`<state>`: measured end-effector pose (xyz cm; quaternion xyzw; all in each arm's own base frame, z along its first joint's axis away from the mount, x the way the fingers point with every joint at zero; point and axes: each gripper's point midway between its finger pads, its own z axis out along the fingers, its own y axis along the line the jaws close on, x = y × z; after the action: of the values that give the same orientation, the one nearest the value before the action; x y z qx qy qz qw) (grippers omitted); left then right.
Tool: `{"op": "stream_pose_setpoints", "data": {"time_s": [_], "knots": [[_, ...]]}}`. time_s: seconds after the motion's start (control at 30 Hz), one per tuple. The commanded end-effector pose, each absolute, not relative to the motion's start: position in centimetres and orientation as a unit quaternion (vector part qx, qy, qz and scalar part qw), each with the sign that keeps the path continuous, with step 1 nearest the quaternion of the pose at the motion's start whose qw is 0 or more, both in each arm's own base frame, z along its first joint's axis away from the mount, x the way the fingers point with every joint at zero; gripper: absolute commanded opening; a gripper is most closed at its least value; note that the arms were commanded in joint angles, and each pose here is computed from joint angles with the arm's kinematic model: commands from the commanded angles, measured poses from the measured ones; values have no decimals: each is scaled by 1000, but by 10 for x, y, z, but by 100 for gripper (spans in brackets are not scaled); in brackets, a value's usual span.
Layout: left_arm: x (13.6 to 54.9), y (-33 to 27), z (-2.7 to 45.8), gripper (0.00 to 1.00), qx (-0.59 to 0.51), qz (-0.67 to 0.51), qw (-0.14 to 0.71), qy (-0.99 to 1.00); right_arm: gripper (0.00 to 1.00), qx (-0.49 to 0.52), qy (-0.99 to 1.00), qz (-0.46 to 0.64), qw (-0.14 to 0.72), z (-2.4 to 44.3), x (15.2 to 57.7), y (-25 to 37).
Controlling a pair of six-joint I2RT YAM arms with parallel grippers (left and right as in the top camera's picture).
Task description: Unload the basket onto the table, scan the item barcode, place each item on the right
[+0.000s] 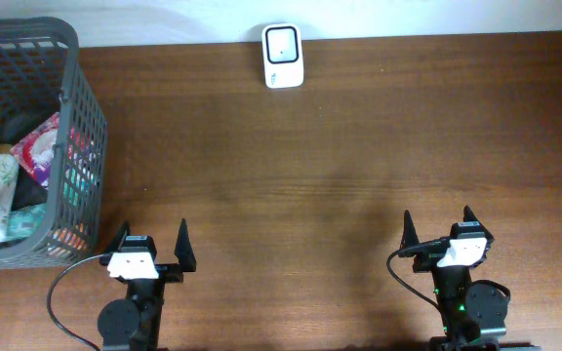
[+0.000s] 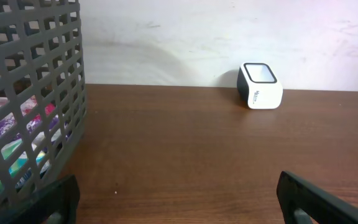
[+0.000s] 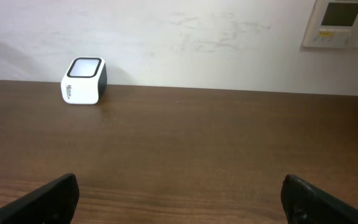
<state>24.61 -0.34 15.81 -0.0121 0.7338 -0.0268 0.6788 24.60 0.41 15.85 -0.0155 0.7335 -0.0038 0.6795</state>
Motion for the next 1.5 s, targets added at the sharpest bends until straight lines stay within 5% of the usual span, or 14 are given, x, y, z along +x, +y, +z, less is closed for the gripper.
{"op": "stream_pose_setpoints", "data": {"time_s": [0.0, 0.5, 0.7, 0.87, 0.97, 1.27, 1.47], "knots": [[246, -7, 158, 99, -9, -40, 680, 732, 99, -8, 735, -8, 678, 155, 246, 1], [246, -7, 158, 99, -10, -39, 680, 732, 99, -8, 735, -8, 678, 155, 246, 1], [211, -67, 275, 99, 145, -147, 821, 533, 99, -8, 735, -8, 678, 155, 246, 1], [168, -55, 377, 99, 120, -130, 891, 419, 99, -8, 735, -8, 678, 155, 246, 1], [188, -1, 417, 99, -25, -50, 864, 500, 99, -8, 735, -8, 678, 155, 246, 1], [264, 8, 461, 99, -21, 4, 793, 609, 99, -8, 735, -8, 678, 155, 246, 1], [340, 82, 506, 99, -109, 100, 622, 769, 99, -8, 735, -8, 678, 155, 246, 1]]}}
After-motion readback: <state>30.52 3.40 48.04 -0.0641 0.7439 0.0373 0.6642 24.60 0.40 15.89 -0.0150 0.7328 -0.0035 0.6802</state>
